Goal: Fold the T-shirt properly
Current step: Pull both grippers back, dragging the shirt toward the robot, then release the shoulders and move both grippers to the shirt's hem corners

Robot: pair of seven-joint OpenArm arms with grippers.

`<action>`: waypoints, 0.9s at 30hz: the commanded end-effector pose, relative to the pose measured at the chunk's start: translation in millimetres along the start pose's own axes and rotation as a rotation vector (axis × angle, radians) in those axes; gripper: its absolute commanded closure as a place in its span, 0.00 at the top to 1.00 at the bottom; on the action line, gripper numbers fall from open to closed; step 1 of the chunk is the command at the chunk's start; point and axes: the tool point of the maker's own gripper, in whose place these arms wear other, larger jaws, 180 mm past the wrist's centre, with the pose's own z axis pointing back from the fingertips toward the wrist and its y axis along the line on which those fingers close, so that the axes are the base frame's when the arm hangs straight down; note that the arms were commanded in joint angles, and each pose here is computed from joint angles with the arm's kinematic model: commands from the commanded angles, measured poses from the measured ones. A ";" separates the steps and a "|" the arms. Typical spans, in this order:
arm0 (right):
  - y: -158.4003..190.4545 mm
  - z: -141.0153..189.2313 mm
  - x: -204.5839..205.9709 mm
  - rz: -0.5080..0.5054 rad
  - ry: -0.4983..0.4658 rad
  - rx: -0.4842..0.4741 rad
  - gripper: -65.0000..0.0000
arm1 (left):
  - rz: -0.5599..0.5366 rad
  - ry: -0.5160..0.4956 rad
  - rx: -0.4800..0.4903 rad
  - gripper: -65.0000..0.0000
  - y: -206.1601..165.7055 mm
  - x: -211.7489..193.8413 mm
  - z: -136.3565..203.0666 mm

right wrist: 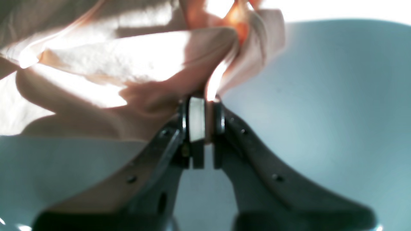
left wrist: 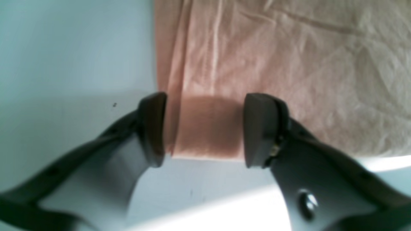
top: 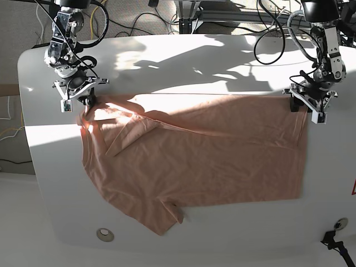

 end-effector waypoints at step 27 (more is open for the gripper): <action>16.0 107.9 -69.6 0.137 0.150 0.000 0.00 | -0.156 0.159 0.009 0.00 -2.2 -86.6 98.0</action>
